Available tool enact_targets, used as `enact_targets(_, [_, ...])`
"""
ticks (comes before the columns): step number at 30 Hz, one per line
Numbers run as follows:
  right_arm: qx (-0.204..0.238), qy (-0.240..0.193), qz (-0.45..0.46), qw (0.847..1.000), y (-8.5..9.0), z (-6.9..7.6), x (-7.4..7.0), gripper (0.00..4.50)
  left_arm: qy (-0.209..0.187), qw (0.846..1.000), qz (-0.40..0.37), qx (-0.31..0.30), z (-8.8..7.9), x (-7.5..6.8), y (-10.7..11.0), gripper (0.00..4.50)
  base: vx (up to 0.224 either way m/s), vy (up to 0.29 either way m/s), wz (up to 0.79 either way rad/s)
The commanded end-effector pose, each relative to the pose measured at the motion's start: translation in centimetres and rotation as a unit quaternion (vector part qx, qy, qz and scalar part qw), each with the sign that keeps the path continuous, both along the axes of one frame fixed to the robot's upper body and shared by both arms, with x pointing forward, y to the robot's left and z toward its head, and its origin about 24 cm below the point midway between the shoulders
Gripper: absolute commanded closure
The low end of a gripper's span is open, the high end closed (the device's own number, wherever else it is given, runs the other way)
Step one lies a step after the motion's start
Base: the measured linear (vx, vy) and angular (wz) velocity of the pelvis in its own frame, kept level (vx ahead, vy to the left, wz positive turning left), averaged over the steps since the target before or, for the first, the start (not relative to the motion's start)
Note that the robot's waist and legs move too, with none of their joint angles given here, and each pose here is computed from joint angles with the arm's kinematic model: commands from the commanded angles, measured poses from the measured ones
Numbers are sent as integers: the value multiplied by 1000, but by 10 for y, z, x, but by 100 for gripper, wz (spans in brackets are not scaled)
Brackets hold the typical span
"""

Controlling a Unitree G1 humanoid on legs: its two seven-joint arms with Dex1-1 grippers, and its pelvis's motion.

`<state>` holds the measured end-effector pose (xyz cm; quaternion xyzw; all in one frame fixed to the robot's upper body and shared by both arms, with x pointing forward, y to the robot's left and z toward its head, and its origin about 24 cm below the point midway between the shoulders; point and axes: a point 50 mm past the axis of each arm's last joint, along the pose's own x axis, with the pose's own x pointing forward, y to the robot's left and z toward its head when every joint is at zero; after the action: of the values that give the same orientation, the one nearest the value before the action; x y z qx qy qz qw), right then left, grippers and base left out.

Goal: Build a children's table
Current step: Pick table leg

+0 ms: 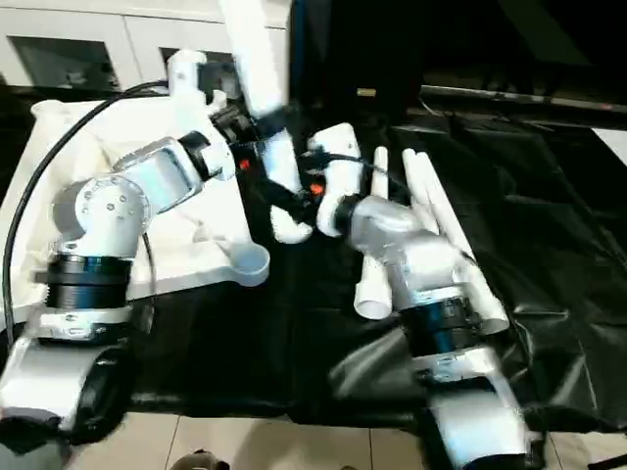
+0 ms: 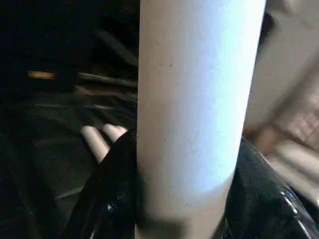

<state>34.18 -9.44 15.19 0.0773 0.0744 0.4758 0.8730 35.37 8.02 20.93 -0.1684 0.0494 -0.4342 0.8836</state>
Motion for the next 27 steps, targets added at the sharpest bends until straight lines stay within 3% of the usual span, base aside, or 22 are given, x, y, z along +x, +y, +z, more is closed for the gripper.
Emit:
enact_targets(1, [16,-6,31,999,-4,13,-4,154,-30,998,-52,5,8,-9,-6,256,0,0,0])
enact_targets(5, [17,6,89,996,-16,19,-12,154,-76,988,-130,18,14,-19,-3,257,0,0,0])
enact_targets(10, [-30,23,145,989,-27,13,-23,154,-102,977,-188,-13,30,-25,5,257,0,0,0])
enact_targets(18, [-17,32,156,987,-22,12,-25,225,-104,973,-202,-31,31,-26,4,257,0,0,0])
enact_targets(27, [-10,29,155,987,-20,14,-24,250,-96,974,-200,-42,30,-25,6,257,0,0,0])
